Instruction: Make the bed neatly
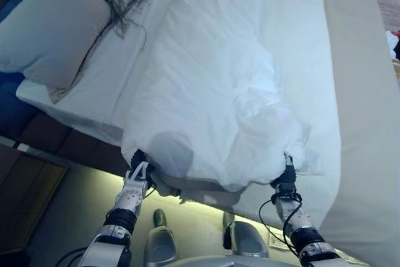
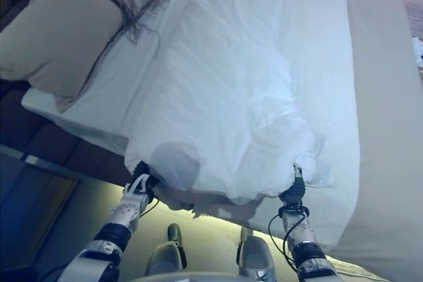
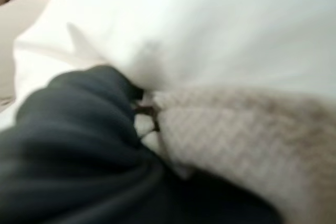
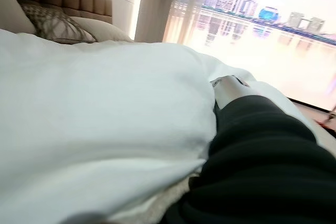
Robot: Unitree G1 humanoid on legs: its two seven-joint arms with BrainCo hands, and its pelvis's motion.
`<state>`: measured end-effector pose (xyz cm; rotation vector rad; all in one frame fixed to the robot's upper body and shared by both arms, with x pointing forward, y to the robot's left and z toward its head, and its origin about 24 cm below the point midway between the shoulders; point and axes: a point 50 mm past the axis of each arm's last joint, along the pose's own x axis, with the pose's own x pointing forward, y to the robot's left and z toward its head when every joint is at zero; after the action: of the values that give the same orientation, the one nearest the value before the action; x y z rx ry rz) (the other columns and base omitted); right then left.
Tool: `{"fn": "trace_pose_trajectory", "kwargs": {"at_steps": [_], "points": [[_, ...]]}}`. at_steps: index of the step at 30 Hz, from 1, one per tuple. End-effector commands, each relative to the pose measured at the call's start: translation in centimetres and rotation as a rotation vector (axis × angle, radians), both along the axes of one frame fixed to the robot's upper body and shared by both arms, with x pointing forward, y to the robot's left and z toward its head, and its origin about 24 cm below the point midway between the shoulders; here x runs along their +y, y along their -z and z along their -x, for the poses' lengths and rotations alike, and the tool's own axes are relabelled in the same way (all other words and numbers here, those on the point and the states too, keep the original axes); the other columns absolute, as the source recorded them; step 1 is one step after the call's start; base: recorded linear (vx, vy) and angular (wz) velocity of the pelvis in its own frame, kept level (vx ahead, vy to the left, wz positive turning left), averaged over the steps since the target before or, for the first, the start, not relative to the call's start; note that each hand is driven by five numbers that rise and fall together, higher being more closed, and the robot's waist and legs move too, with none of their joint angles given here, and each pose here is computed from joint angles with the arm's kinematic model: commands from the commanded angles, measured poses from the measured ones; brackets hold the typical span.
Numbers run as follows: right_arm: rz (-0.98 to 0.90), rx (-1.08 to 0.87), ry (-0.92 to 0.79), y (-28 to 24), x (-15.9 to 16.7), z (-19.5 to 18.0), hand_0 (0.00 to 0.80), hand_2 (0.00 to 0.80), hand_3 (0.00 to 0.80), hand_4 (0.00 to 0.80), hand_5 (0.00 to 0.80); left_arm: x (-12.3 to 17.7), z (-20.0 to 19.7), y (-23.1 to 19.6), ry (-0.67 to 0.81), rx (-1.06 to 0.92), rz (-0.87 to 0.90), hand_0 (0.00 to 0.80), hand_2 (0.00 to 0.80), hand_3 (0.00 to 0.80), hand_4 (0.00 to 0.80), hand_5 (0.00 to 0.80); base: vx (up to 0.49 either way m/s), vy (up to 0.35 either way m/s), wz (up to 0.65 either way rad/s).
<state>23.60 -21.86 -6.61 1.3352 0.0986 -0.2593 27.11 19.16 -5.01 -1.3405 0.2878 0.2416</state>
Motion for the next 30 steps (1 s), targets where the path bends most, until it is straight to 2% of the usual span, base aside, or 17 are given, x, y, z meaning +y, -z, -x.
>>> {"fn": "trace_pose_trajectory", "kwargs": {"at_steps": [1,6,10,13,17,19,21,24,30], "points": [[0.106,-0.014,-0.064,-0.9,-1.2,-0.1,0.8,0.8,0.8,0.8,0.8,-1.6,1.0,0.1,0.054,-0.105,0.044,0.8,0.8,0.8,0.8,0.8,0.21,0.467,0.01],[0.159,0.038,-0.071,-0.3,-1.8,1.0,0.8,0.8,0.8,0.8,0.8,-2.7,2.6,1.4,0.14,-0.048,0.048,0.8,0.8,0.8,0.8,0.8,0.213,0.578,0.02],[0.092,0.047,0.0,0.6,-2.2,2.3,0.8,0.8,0.8,0.8,0.8,-2.7,2.5,1.5,0.231,-0.006,-0.015,0.8,0.8,0.8,0.8,0.8,0.199,0.383,0.06],[0.018,0.044,0.032,0.9,-1.3,2.6,0.8,0.8,0.8,0.8,0.8,-1.9,2.3,1.3,0.28,0.002,-0.091,0.8,0.8,0.8,0.8,0.8,0.121,0.216,-0.09],[-0.003,0.038,-0.024,0.8,0.9,2.9,0.8,0.8,0.8,0.8,0.8,0.6,2.7,1.3,0.222,0.046,-0.145,0.8,0.8,0.8,0.8,0.8,0.028,0.299,-0.29],[-0.014,0.058,-0.045,1.4,1.2,3.9,0.8,0.8,0.8,0.8,0.8,2.0,2.9,1.5,0.169,0.054,-0.141,0.8,0.8,0.8,0.8,0.8,0.054,0.147,-0.21],[-0.04,0.072,-0.042,1.8,1.3,4.6,0.8,0.8,0.8,0.8,0.8,2.0,3.0,1.5,0.143,0.049,-0.129,0.8,0.8,0.8,0.8,0.8,0.047,-0.012,-0.31],[-0.047,0.065,-0.008,1.9,1.2,4.8,0.8,0.8,0.8,0.8,0.8,1.0,2.9,1.4,0.151,0.035,-0.104,0.8,0.8,0.8,0.8,0.8,-0.04,-0.117,0.18],[0.052,0.032,-0.059,0.3,0.7,2.4,0.8,0.8,0.8,0.8,0.8,-1.2,2.6,1.0,0.137,-0.046,0.011,0.8,0.8,0.8,0.8,0.8,-0.113,-0.028,0.24]]}}
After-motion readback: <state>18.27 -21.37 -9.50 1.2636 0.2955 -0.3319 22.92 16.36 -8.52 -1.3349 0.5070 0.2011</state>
